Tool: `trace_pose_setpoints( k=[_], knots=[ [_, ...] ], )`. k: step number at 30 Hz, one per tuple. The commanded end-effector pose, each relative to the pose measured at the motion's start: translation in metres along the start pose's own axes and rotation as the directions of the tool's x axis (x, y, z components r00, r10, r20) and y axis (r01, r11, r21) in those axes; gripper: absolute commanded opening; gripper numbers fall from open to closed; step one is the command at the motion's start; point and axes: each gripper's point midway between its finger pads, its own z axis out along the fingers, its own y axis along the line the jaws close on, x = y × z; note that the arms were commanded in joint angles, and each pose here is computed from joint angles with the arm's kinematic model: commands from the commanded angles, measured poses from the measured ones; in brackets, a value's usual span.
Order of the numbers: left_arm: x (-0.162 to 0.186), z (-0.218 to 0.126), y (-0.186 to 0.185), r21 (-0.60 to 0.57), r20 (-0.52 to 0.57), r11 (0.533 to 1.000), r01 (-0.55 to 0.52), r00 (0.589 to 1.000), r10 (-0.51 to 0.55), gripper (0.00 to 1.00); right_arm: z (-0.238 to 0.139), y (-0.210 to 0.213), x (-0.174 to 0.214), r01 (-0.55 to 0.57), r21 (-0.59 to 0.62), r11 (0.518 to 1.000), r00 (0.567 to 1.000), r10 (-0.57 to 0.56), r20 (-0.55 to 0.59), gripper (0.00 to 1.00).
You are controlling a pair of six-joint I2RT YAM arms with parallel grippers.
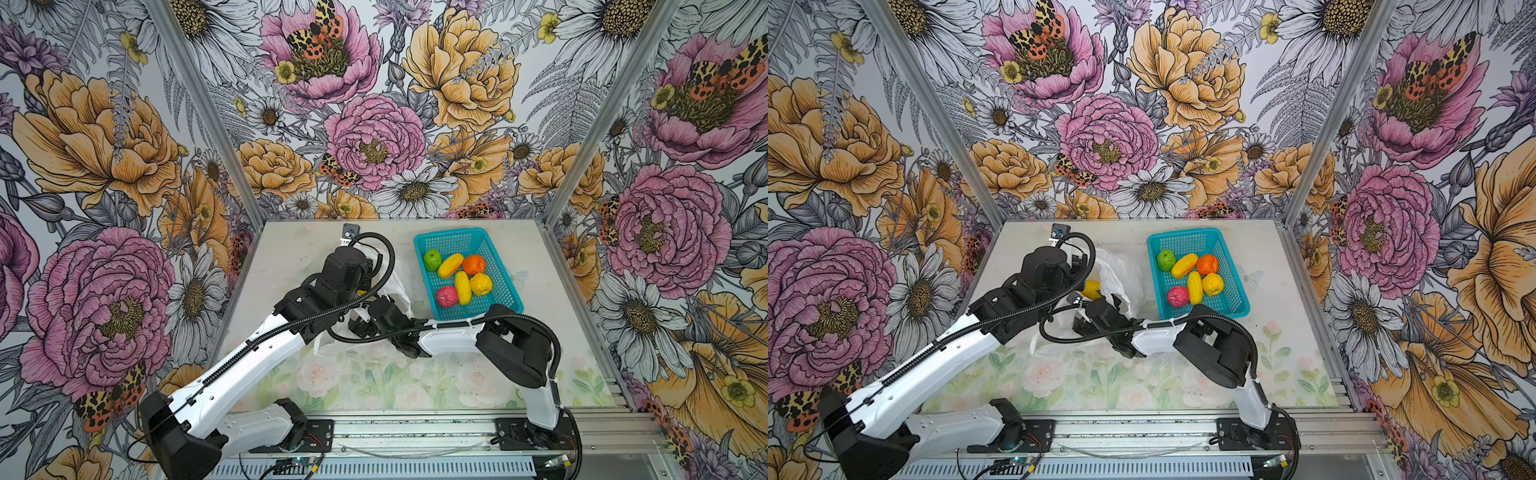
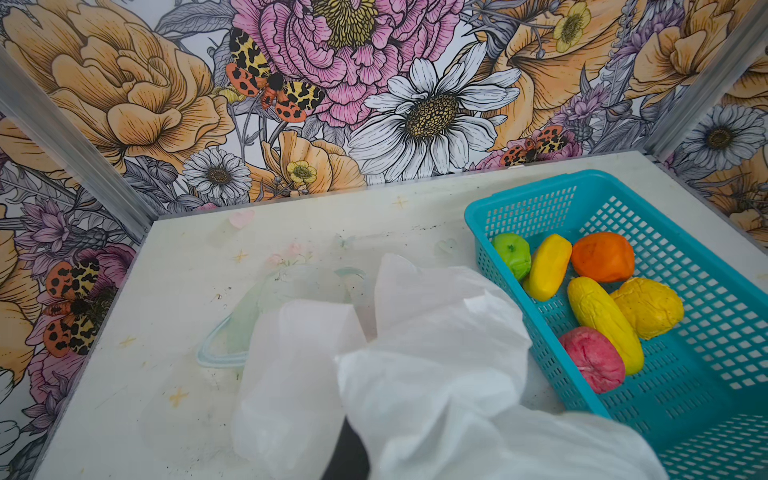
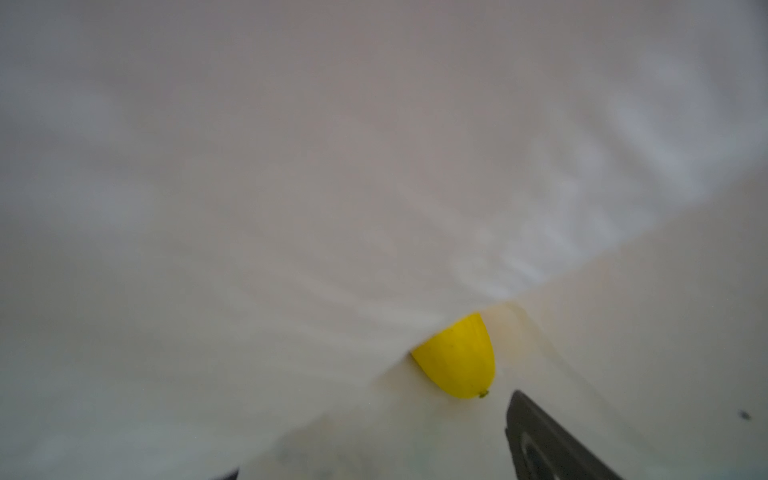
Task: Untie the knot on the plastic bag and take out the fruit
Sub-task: 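Close the right gripper on the round yellow lemon inside the bag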
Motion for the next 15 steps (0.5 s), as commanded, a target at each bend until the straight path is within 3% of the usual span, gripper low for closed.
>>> trace_pose_setpoints(
  k=[1, 10, 15],
  knots=[
    [-0.009, -0.008, -0.003, 0.031, 0.024, 0.999, 0.011, 1.000, -0.012, 0.00, 0.013, -0.005, 0.008, -0.060, 0.017, 0.998, 0.997, 0.061, -0.046, 0.97],
    [-0.009, -0.009, -0.008, 0.036, 0.027, 0.999, 0.000, 1.000, -0.001, 0.00, 0.031, 0.018, 0.009, -0.083, -0.082, 0.993, 0.995, 0.077, -0.067, 0.94],
    [-0.008, -0.009, -0.011, 0.043, 0.024, 0.999, -0.009, 1.000, 0.008, 0.00, 0.054, 0.029, 0.012, -0.133, -0.115, 0.984, 0.987, 0.121, -0.111, 1.00]
  ],
)
